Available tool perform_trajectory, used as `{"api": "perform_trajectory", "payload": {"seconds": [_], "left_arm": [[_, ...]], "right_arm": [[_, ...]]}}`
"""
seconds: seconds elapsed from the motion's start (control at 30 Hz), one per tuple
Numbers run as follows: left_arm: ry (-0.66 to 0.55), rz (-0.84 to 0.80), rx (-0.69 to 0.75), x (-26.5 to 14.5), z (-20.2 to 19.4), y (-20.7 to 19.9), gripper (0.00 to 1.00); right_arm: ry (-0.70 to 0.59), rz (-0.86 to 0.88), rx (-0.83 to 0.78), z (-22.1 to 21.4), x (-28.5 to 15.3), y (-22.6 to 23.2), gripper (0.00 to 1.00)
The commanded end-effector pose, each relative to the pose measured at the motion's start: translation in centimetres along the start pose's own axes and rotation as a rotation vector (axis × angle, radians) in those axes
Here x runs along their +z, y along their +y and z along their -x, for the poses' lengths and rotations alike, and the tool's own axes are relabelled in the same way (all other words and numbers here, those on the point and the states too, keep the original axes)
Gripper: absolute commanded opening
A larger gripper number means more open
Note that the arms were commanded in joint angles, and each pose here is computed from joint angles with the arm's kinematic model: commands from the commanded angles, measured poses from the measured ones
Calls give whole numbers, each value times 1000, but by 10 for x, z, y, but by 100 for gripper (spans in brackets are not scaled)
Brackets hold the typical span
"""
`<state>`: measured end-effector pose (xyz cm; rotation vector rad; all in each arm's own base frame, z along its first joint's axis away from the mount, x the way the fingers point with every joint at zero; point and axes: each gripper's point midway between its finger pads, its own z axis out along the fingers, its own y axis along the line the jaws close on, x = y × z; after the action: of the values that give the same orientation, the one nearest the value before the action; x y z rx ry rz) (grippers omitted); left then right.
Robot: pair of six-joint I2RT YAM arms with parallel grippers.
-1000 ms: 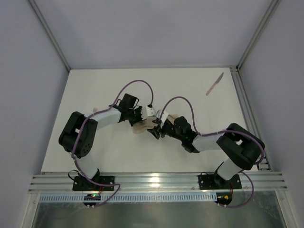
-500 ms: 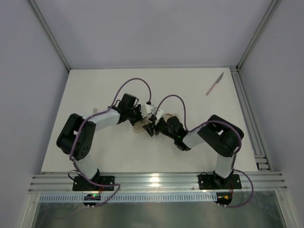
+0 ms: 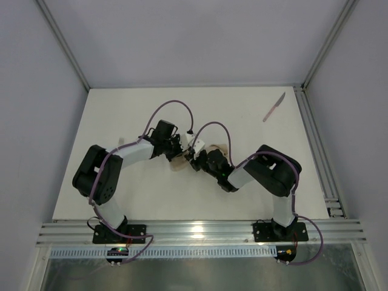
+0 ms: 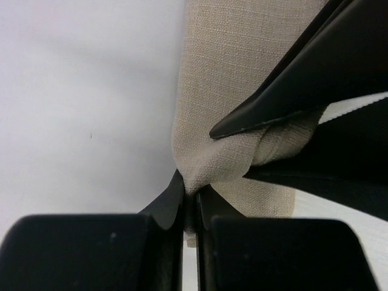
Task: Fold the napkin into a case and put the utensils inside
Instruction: Fold the 2/3-rectangle-folded napkin at the center of the board.
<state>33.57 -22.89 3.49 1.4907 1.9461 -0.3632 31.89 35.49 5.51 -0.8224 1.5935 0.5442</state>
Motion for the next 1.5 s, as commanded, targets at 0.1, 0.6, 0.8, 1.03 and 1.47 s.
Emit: {"api": "perform_trajectory", "payload": {"seconds": [0.1, 0.6, 0.8, 1.03, 1.47], "left_arm": [[-91, -26, 38, -9, 32, 0, 0], [-85, -175, 114, -12, 33, -15, 43], [-23, -169, 153, 1, 24, -18, 0], [3, 17, 268, 2, 19, 4, 0], [5, 270, 431, 2, 4, 11, 0]], "right_arm": [[36, -59, -44, -5, 8, -10, 9], [-68, 84, -123, 17, -4, 15, 4], [-108, 100, -134, 28, -9, 18, 4], [-111, 149, -109, 40, -42, 26, 44], [43, 199, 198, 61, -116, 25, 37]]}}
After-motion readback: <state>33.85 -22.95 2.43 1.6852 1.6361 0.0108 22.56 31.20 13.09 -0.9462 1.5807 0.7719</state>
